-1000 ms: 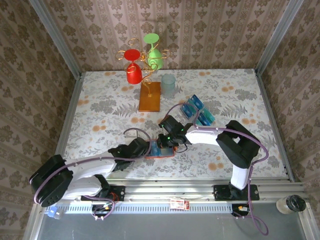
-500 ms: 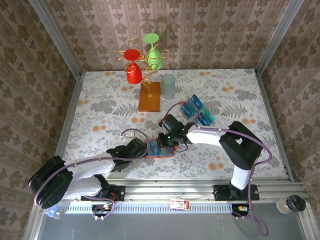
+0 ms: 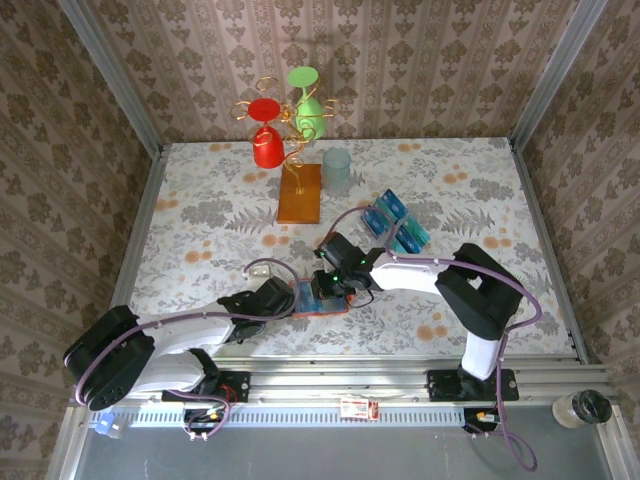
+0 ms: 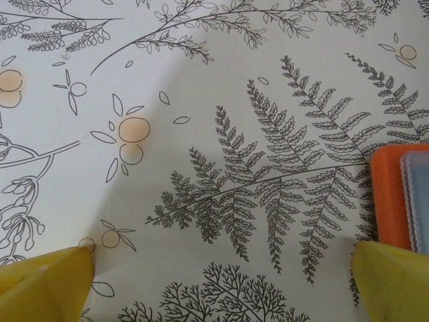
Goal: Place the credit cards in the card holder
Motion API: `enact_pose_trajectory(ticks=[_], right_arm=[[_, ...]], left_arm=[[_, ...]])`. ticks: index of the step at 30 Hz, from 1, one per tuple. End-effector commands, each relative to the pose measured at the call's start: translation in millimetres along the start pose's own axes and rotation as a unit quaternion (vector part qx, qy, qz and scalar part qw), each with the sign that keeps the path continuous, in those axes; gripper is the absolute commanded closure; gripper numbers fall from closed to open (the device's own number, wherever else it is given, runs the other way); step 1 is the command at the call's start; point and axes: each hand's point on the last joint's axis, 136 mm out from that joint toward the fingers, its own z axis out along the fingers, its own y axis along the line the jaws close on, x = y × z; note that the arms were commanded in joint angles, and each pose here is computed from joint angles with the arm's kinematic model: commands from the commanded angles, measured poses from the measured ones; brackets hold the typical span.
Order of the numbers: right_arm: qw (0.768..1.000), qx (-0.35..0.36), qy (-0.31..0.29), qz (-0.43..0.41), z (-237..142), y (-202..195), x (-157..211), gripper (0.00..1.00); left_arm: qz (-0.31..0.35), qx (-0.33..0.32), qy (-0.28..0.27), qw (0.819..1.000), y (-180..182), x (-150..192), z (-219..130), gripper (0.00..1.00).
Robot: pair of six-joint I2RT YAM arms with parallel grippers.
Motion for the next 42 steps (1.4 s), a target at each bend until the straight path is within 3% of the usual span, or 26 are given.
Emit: enact_pose_trajectory(ticks=[1, 11, 17, 30, 42], right_arm=[[1.000, 0.009, 0.010, 0.000, 8.8, 0.4, 3.2, 0.91], [1.000, -0.006, 0.018, 0.001, 21.2, 17.2, 2.4, 0.92], [1.000, -0.011, 0.001, -0.012, 5.3, 25.1, -6.3, 0.92], [0.998, 0.057, -0.008, -0.028, -3.8, -5.6, -4.2, 0.93], [0.999, 0.039, 0.023, -0.027, 17.1, -1.8, 2.4, 0.94]], left_arm=[[-0.001, -0.008, 0.008, 1.000, 5.4, 5.5, 4.7, 0.00], [0.001, -0.005, 0.010, 1.000, 4.2, 7.0, 6.2, 0.00], [0.000, -0.003, 0.008, 1.000, 3.8, 6.0, 5.2, 0.00], [0.000, -0.001, 0.007, 1.000, 2.5, 5.3, 5.4, 0.00], [0.001, -0.001, 0.007, 1.000, 2.5, 5.5, 5.9, 0.00]])
